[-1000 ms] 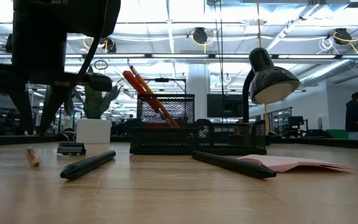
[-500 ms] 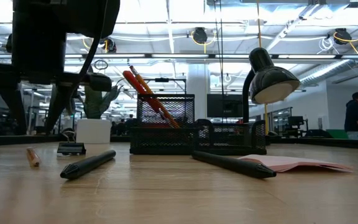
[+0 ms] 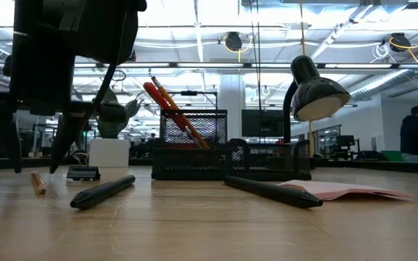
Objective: Pick and place office supplies into organizer
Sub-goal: Put the orange pencil into the desk organizer
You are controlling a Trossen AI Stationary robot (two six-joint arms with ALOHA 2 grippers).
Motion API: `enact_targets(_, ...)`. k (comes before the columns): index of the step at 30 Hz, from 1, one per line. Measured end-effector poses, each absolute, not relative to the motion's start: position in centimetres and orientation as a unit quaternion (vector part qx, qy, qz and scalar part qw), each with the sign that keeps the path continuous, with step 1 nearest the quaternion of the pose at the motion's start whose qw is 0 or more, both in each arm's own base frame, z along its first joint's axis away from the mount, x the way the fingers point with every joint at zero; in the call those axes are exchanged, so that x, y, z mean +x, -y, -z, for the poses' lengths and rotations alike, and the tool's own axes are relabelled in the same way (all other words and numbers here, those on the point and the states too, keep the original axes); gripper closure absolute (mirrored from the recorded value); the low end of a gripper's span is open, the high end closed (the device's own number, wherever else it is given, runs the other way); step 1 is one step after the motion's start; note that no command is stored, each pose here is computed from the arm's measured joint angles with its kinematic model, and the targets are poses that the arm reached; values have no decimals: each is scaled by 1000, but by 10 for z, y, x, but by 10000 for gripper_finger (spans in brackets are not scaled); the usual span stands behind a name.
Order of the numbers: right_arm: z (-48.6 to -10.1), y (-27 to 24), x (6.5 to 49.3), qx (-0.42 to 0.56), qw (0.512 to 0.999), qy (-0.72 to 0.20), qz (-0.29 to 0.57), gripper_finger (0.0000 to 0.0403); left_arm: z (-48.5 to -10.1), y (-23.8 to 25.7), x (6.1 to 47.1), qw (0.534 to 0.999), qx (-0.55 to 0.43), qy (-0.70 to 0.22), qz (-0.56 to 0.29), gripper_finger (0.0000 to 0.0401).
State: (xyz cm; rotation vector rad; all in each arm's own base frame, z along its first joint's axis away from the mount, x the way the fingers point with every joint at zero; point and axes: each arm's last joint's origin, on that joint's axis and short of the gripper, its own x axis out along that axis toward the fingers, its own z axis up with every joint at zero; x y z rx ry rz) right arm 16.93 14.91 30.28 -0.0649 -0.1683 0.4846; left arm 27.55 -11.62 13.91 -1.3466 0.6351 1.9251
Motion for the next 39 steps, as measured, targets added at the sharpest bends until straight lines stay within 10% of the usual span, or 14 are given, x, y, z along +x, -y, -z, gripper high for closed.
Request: enact_targets(39, -303, -149, 169, -27, 967, 82, -241, 291, -132, 107, 278, 342, -530, -247, -735, 247)
